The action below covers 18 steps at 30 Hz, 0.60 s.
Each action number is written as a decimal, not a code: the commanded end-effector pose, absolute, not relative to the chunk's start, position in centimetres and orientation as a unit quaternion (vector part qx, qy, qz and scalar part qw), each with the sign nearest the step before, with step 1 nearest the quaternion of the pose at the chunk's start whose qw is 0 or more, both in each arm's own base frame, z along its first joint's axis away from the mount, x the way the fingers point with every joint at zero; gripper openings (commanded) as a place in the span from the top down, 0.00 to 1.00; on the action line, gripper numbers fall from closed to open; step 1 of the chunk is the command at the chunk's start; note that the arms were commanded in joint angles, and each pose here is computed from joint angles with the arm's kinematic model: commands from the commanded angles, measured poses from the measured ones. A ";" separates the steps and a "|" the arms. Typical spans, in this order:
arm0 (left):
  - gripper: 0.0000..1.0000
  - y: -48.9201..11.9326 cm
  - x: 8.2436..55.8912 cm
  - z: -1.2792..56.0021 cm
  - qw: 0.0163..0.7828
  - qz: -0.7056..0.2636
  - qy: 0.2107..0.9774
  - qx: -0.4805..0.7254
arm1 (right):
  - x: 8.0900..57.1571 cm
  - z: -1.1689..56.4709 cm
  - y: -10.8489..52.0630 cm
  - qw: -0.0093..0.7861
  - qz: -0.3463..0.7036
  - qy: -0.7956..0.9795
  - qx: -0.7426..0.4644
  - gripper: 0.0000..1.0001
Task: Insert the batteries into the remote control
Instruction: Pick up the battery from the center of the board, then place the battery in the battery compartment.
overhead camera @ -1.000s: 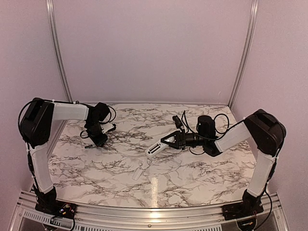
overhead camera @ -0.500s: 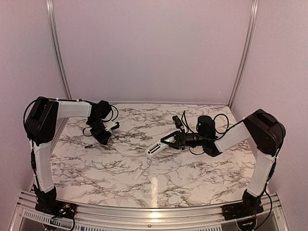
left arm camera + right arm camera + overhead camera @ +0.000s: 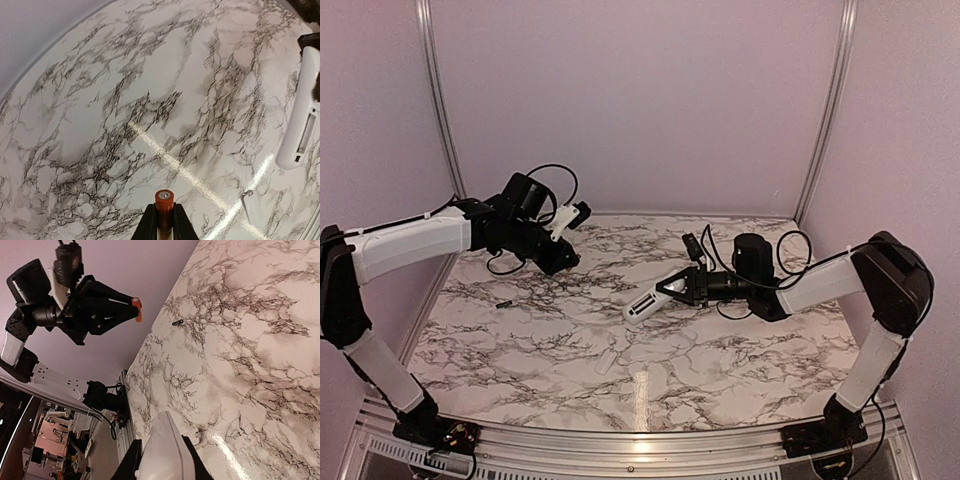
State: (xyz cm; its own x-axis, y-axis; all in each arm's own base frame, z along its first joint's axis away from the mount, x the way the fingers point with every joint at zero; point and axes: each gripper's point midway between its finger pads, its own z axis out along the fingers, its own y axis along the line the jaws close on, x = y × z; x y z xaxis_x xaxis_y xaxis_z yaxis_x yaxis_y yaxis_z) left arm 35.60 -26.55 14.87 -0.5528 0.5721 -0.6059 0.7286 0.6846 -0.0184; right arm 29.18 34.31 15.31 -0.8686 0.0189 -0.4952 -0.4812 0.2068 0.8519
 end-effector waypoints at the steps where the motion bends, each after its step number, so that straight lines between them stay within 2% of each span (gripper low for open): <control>1: 1.00 -31.1 33.6 22.3 0.409 -0.251 0.808 0.342 | 28.2 15.6 34.7 0.215 0.593 0.759 -0.161 1.00; 5: 1.00 -33.1 30.4 25.6 0.445 -0.354 0.751 0.337 | 27.9 16.1 34.9 0.230 0.580 0.763 -0.168 1.00; 9: 1.00 -34.3 26.7 27.4 0.514 -0.362 0.685 0.368 | 27.8 17.1 35.1 0.242 0.578 0.760 -0.174 1.00; 13: 1.00 -36.3 22.8 27.1 0.518 -0.392 0.637 0.414 | 27.5 17.5 35.5 0.245 0.578 0.757 -0.181 1.00; 18: 1.00 -37.4 20.6 25.1 0.527 -0.362 0.612 0.466 | 26.9 18.1 36.0 0.247 0.579 0.752 -0.194 1.00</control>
